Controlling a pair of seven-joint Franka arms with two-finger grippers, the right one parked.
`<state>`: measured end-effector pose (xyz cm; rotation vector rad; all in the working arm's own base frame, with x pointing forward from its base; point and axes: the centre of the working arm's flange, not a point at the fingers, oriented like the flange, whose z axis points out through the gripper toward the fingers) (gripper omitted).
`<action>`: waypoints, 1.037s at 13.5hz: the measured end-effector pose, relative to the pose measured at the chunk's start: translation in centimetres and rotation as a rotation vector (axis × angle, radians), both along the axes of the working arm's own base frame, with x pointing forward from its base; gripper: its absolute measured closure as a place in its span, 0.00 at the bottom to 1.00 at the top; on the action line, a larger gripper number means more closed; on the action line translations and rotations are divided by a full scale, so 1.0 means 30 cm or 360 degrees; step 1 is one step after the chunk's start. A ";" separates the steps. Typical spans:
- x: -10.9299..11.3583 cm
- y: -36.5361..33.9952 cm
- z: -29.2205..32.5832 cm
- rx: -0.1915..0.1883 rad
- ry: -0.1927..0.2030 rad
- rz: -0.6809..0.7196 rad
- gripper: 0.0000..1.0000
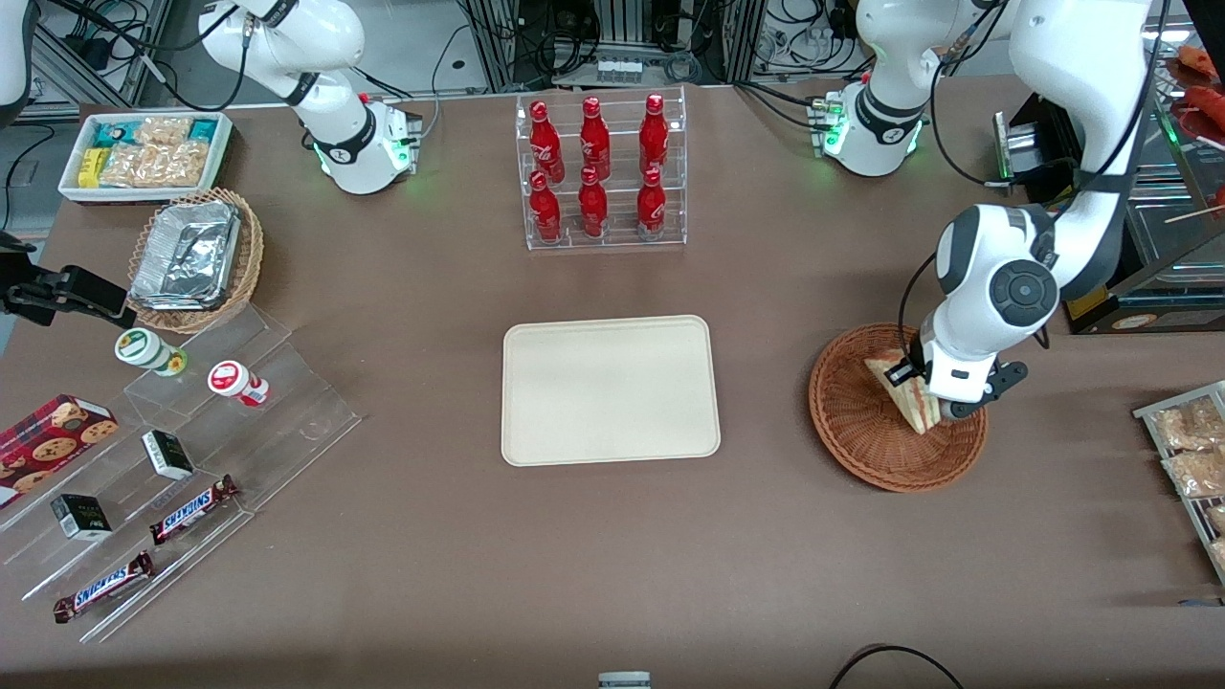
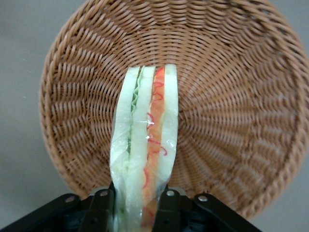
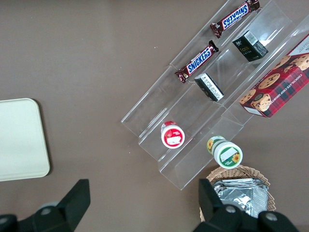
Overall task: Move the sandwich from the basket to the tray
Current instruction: 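Lift the sandwich and carry it over the cream tray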
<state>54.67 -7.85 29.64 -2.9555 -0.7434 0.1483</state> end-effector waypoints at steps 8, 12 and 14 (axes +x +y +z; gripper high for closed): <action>0.041 -0.466 0.182 -0.0116 -0.0022 -0.0342 0.82; 0.001 -0.866 0.102 -0.0206 0.0010 -0.0462 0.82; -0.032 -1.060 0.055 -0.0249 0.0026 -0.0485 0.82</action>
